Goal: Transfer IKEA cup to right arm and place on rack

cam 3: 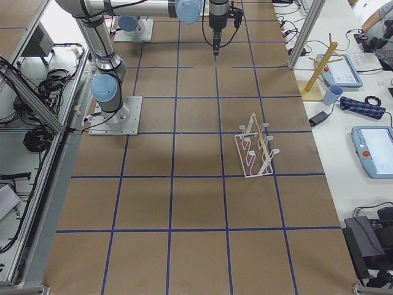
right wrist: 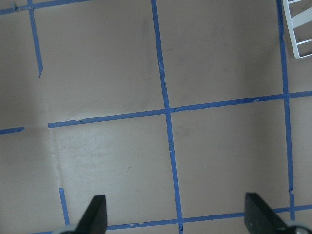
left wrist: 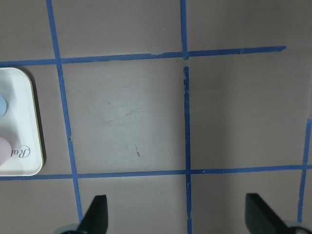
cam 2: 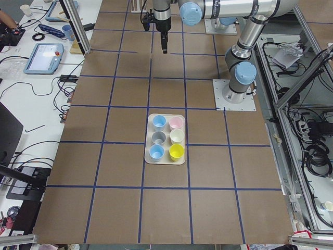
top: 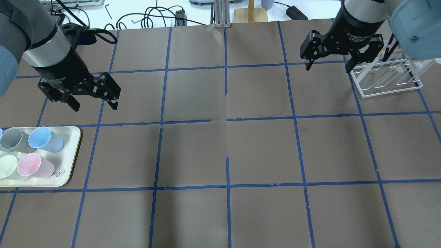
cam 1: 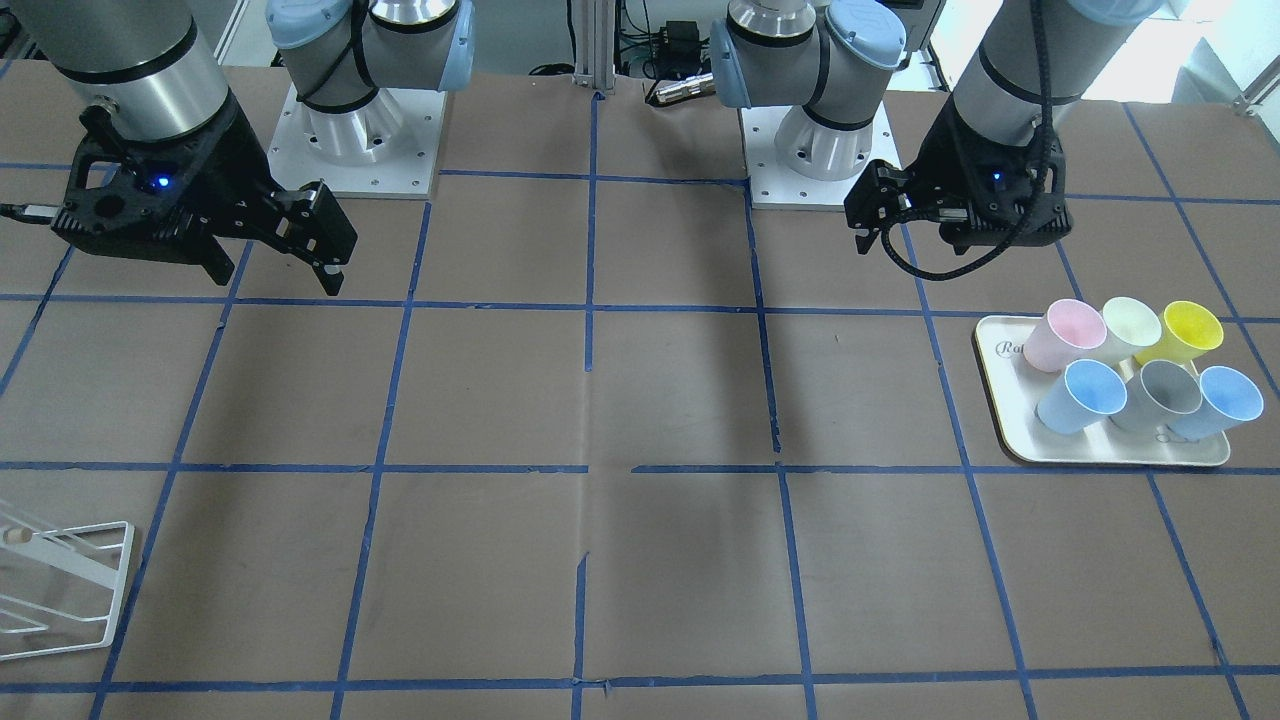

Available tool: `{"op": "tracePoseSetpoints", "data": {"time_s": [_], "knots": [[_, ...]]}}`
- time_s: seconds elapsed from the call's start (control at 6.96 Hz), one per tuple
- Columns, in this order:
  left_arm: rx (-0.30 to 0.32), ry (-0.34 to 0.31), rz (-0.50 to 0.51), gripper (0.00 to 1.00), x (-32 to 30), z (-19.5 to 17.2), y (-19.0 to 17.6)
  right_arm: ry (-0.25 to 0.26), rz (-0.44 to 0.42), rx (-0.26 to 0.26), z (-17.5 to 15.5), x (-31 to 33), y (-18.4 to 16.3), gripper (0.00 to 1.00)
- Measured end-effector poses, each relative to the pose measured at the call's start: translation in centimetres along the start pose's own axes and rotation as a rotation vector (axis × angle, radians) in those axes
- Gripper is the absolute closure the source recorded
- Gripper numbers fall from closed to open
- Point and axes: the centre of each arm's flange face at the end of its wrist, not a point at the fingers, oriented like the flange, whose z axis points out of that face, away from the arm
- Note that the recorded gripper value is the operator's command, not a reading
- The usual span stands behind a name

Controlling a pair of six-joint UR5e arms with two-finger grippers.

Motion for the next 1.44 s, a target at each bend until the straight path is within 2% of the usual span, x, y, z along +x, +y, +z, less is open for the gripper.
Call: {"op": "tracePoseSetpoints", "data": {"time_s": [0.43,0.86,1.15,1.44], "knots": [[0.0,0.005,0.107,0.0,-4.9,0.2,-0.8,-0.001,0.002,0.001,0.0,0.0,0.0,0.0],[0.009,-0.008,0.24,0.0,-15.6,1.8,-1.9,-0.001,0.006,0.0,0.0,0.0,0.0,0.0],[0.031,-0.034,0.329,0.0,-23.0,5.1,-2.4,0.0,0.038,-0.001,0.0,0.0,0.0,0.0],[0.062,-0.073,0.423,0.0,-28.2,10.0,-2.3,0.002,0.061,0.0,0.0,0.0,0.0,0.0]]}}
